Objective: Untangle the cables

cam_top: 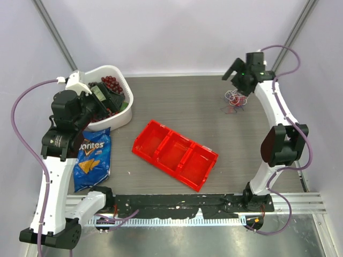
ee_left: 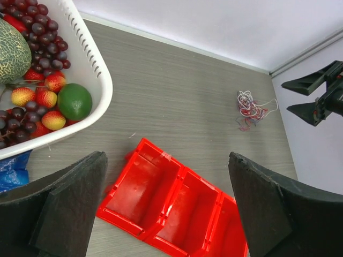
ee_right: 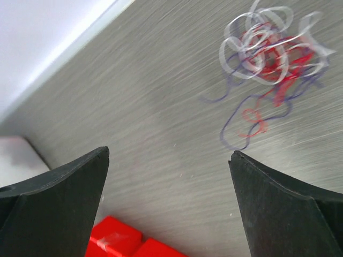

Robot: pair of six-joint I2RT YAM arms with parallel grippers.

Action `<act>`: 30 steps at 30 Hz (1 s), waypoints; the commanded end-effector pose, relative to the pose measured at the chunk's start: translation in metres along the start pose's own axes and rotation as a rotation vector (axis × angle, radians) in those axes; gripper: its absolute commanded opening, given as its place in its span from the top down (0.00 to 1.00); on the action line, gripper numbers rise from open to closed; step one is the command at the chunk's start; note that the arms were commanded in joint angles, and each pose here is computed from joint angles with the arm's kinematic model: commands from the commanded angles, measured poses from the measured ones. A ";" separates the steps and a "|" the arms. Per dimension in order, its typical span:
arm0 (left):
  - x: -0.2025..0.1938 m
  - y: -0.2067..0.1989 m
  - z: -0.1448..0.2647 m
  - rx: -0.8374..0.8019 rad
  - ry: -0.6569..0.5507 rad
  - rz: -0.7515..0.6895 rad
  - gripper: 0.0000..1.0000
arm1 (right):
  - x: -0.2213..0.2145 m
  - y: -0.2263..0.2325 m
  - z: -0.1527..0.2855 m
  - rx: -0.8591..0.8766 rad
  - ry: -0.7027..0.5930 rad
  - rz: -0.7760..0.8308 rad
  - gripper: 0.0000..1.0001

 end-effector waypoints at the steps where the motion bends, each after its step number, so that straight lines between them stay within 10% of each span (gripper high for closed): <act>1: 0.016 -0.006 0.010 -0.009 -0.037 -0.069 0.00 | 0.054 -0.034 -0.010 0.010 -0.040 -0.173 0.01; 8: 0.017 -0.013 0.009 -0.033 -0.035 -0.087 0.00 | 0.089 -0.131 -0.040 -0.213 -0.069 -0.252 0.01; 18: 0.008 -0.019 0.009 -0.072 0.010 -0.044 0.00 | 0.051 -0.131 -0.112 -0.056 0.219 -0.098 0.14; 22: 0.002 -0.026 0.003 -0.109 0.047 -0.001 0.01 | 0.022 -0.114 -0.124 -0.035 0.287 -0.040 0.34; 25: -0.008 -0.031 -0.007 -0.135 0.098 0.044 0.05 | -0.006 -0.094 -0.122 -0.029 0.338 0.005 0.74; 30: -0.033 -0.046 -0.028 -0.183 0.221 0.108 0.12 | -0.080 -0.071 -0.094 -0.021 0.452 0.156 0.88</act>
Point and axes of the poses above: each gripper's point midway between its finger pads, its own z axis back along the fingers, its own y axis along the line the jaws close on, x = y × z, the point moved 2 cm from there along z, back along the fingers, and after that the axes turned 15 degrees about -z, right-handed, at the moved point
